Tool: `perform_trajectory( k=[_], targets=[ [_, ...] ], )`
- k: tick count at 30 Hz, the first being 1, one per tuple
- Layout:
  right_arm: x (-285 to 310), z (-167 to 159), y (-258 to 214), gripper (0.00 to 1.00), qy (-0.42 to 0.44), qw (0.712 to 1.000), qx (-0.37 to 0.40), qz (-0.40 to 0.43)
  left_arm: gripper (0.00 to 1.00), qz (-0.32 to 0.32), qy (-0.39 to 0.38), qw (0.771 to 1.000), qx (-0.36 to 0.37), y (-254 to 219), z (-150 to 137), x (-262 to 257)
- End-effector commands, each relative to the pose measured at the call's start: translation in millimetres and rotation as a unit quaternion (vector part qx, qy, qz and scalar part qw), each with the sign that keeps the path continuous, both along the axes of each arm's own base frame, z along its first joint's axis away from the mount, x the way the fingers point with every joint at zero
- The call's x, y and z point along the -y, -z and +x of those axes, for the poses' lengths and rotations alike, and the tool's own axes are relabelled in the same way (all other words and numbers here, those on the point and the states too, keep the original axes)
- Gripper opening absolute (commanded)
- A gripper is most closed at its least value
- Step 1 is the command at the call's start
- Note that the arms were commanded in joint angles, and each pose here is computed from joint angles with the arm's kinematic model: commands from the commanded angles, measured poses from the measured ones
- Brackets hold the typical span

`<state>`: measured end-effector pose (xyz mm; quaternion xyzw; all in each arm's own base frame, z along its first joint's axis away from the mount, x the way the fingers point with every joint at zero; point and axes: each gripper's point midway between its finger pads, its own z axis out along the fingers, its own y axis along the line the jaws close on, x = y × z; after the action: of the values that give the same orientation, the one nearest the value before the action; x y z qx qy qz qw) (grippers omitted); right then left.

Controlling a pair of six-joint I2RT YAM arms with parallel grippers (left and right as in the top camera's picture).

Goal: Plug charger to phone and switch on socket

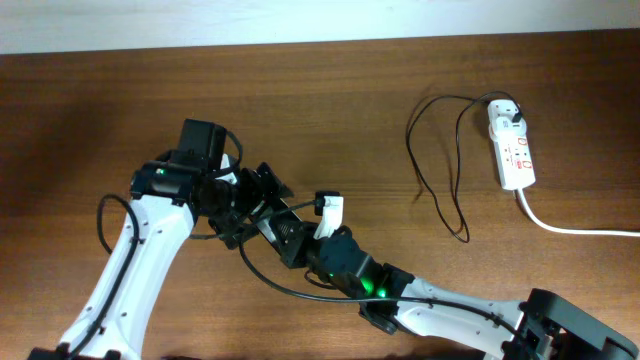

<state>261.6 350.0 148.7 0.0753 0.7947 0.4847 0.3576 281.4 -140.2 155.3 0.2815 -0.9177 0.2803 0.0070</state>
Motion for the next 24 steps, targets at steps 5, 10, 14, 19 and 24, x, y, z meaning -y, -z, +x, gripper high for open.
perform_trajectory(
  k=[5,10,14,19,24],
  targets=[
    [12.8,13.9,-16.0,0.04,-0.100,0.989,-0.075,0.078,0.99,0.130,-0.046,0.974,0.180,-85.5,-71.8,-95.9],
    [43.9,16.6,-25.0,0.04,-0.138,0.928,-0.280,0.203,0.99,0.105,-0.120,0.964,0.211,-84.2,-128.6,-97.4],
    [45.6,2.7,-29.0,0.04,-0.167,0.892,-0.353,0.228,1.00,-0.016,-0.228,0.969,0.096,-38.1,-118.3,-74.0],
    [44.7,-11.7,-22.7,0.04,-0.168,0.852,-0.437,0.236,0.99,-0.100,-0.267,0.955,0.088,-38.2,-95.5,-58.5],
    [41.2,-18.7,-21.7,0.04,-0.152,0.814,-0.500,0.251,0.99,-0.122,-0.293,0.945,0.084,-44.4,-88.8,-58.0]
  ],
)
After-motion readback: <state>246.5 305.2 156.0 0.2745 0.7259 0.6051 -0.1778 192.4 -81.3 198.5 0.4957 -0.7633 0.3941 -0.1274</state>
